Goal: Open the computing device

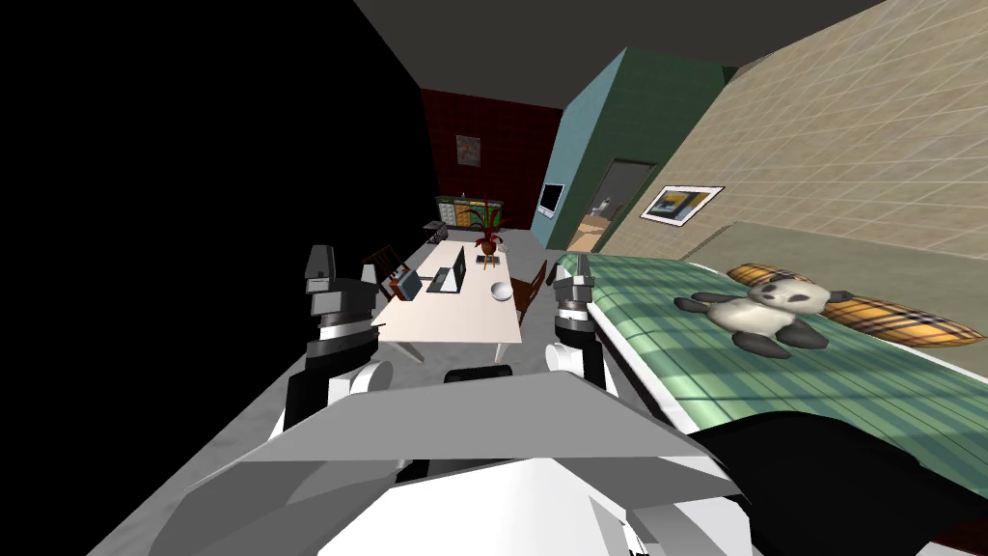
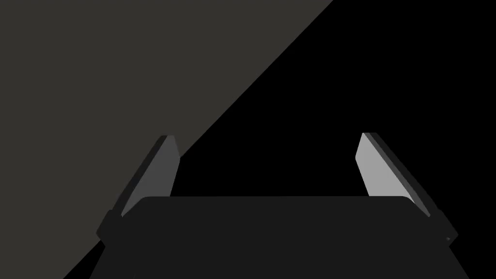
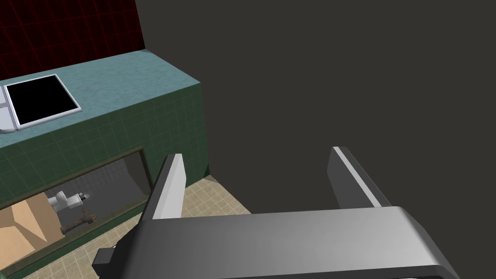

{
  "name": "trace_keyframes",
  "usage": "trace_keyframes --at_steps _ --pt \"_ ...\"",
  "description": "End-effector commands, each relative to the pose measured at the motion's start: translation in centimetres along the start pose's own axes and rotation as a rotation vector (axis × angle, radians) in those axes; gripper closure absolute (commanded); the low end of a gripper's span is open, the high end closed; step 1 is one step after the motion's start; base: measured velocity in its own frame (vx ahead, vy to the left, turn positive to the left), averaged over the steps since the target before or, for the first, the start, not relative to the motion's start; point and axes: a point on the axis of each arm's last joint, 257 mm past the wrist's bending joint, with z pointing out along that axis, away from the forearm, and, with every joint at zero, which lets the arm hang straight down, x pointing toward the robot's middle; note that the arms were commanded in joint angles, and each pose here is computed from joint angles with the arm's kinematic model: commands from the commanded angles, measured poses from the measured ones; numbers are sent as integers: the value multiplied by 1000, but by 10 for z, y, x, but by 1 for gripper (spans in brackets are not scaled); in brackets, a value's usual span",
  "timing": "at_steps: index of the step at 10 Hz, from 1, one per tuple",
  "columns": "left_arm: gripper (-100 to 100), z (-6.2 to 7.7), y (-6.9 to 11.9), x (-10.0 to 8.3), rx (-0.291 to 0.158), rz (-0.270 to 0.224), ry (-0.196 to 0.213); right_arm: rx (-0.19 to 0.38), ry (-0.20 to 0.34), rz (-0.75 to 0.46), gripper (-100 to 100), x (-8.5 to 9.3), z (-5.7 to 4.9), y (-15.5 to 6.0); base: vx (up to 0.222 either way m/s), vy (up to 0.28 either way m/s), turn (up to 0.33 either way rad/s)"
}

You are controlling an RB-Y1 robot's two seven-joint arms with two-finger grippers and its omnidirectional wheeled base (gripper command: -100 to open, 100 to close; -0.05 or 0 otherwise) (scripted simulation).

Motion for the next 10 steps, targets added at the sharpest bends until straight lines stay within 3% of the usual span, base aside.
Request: trace_keyframes --at_steps 1,9,10 --pt "0 0 0 0 0 0 0 0 0 0 0 0 0 0 0 0 0" --pt "0 0 0 0 0 0 0 0 0 0 0 0 0 0 0 0 0" --pt "-100 -2 13 -1 -28 36 37 0 0 0 0 0 0 0 -15 -15 -135"
